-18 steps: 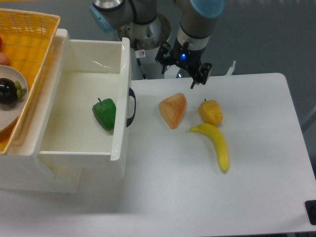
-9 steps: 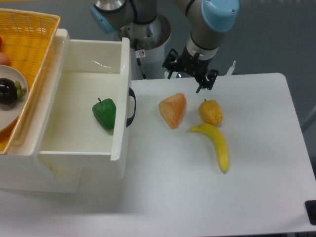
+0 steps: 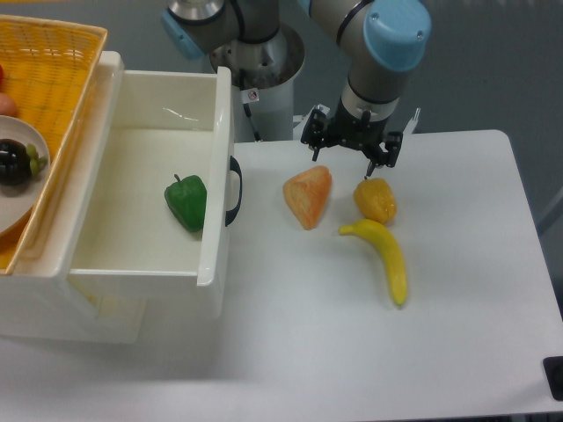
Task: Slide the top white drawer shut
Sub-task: 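Move the gripper down toward the drawer front beside the orange fruit, then lower the gripper and move it against the drawer's front panel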
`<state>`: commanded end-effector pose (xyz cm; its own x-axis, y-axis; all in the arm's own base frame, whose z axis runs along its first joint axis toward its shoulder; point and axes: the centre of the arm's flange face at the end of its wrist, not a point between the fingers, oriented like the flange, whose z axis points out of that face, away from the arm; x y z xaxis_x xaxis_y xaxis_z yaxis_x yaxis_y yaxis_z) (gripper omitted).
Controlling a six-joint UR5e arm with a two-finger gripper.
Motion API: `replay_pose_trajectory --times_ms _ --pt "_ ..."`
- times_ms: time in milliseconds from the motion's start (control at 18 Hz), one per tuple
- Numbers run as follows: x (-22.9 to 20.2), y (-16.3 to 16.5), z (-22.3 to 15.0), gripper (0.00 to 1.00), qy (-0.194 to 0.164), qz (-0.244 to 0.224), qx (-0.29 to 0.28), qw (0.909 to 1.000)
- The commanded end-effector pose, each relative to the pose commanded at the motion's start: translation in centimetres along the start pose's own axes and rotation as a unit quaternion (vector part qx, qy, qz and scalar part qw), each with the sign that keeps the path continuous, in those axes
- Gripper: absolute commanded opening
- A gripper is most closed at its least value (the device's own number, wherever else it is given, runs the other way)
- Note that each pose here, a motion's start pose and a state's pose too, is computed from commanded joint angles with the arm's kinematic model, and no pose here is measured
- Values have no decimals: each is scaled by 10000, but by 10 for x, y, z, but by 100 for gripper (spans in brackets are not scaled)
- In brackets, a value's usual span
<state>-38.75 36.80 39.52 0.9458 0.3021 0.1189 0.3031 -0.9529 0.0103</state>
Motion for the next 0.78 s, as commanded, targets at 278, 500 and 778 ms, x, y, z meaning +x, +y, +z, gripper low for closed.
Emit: replay_pose_trajectory --times_ms 278,500,778 --pt "27 -25 32 100 -144 -376 -249 9989" --pt "48 -46 55 100 -211 -513 -494 9972" --pt "48 -48 59 100 -172 -469 -498 9975"
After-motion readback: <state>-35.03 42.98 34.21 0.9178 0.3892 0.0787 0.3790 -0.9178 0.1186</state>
